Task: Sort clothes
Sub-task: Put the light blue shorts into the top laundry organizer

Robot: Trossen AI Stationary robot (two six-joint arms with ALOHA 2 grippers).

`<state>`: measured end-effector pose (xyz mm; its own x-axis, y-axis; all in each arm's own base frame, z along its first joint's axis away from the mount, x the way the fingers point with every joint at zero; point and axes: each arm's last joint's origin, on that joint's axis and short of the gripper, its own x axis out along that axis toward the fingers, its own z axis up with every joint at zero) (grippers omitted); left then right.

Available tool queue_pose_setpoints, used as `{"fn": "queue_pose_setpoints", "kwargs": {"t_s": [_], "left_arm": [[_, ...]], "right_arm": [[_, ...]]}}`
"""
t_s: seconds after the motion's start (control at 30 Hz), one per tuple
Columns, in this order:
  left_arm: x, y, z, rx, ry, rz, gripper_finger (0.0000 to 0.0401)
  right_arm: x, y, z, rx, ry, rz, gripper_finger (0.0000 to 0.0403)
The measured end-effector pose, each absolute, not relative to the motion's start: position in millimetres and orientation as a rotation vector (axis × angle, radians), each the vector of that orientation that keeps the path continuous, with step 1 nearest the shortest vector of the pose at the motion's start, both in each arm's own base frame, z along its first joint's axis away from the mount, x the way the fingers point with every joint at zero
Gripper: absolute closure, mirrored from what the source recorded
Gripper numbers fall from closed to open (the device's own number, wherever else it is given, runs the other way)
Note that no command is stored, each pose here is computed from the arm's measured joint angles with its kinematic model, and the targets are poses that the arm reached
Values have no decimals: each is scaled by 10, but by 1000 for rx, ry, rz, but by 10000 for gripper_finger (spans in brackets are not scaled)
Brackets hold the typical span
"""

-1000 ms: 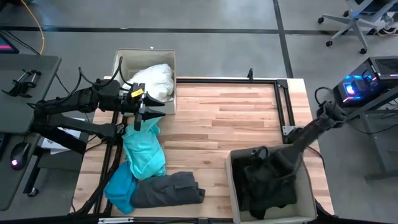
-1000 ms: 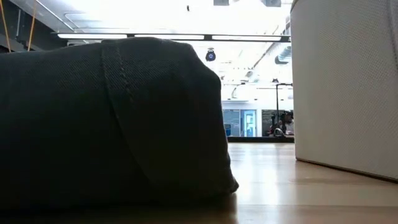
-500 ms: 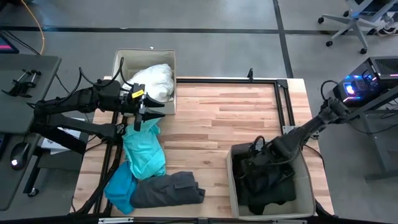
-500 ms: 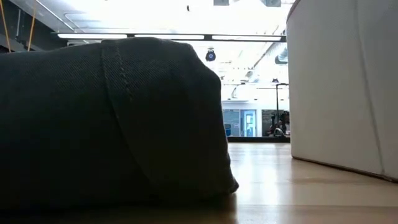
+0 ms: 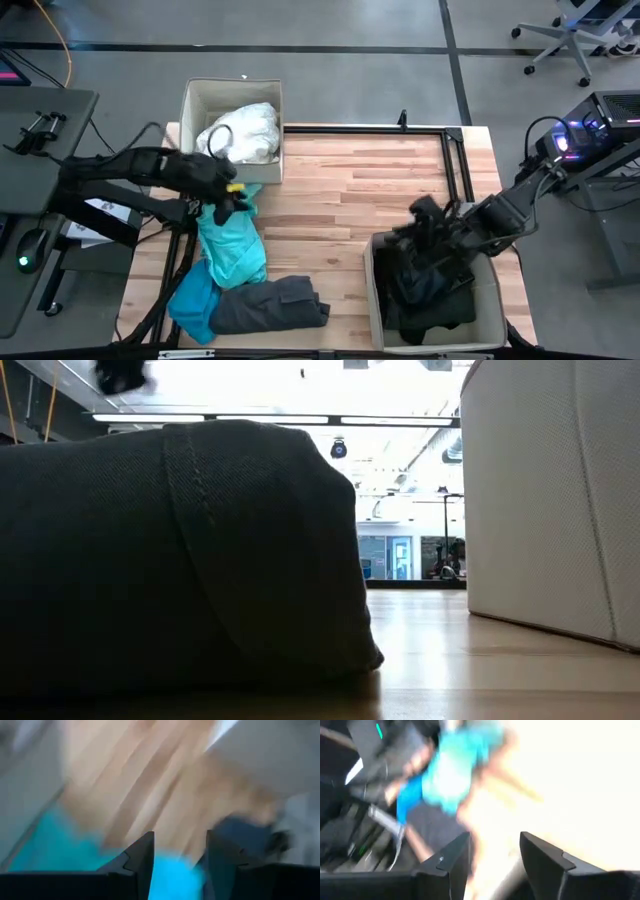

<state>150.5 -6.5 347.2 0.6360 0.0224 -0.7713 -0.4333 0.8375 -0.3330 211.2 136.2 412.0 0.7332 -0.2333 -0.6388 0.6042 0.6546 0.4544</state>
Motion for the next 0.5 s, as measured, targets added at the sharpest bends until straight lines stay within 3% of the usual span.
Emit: {"fn": "queue_pose_setpoints", "kwargs": {"t_s": [0.13, 0.23, 0.5], "left_arm": [[1438, -71, 3238, -538, 1167, 475, 284], [1493, -96, 3081, -548, 1245, 499, 271], [1599, -277, 2503, -637, 1413, 347, 150]], "right_arm": [[2123, 1307, 4215, 515, 437, -553, 238], [2142, 1294, 4182, 423, 459, -545, 238], [2180, 1338, 3922, 314, 613, -483, 238]]}}
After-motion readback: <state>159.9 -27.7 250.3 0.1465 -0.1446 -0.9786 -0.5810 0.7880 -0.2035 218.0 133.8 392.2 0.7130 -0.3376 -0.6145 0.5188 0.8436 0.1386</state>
